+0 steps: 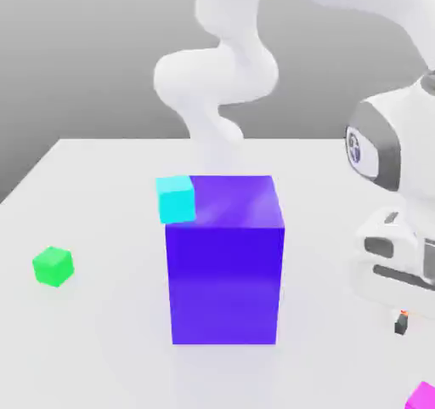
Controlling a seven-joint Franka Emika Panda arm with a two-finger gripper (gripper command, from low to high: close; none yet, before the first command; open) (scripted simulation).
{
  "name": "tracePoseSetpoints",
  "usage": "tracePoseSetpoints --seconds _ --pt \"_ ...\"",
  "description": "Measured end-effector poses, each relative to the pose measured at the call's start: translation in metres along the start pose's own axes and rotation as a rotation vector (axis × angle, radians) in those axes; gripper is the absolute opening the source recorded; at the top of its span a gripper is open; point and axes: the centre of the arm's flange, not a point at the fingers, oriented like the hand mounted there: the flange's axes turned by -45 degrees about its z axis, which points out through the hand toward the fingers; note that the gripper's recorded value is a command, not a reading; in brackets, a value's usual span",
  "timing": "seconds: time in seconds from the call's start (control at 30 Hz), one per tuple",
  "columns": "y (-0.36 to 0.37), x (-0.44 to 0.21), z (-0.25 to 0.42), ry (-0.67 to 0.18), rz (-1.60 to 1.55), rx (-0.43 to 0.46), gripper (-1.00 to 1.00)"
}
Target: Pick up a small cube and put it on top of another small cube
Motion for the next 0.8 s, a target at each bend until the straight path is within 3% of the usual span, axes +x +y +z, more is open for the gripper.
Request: tracePoseSetpoints --seconds 0.23,0.27,0.47,0.6,0.8 --pt "-0.005 -0.017 0.091 0.081 0.073 -0.063 0.00" --pt "-0.004 -0.016 0.103 0.081 0.075 -0.064 -1.00" --pt "-0.004 -0.016 0.109 0.082 0.075 -0.062 -1.00" --pt "-0.007 -0.019 0.059 0.083 0.076 -0.062 -1.00" --pt "0.073 0.089 -0.004 0.134 0.259 -0.078 -1.00"
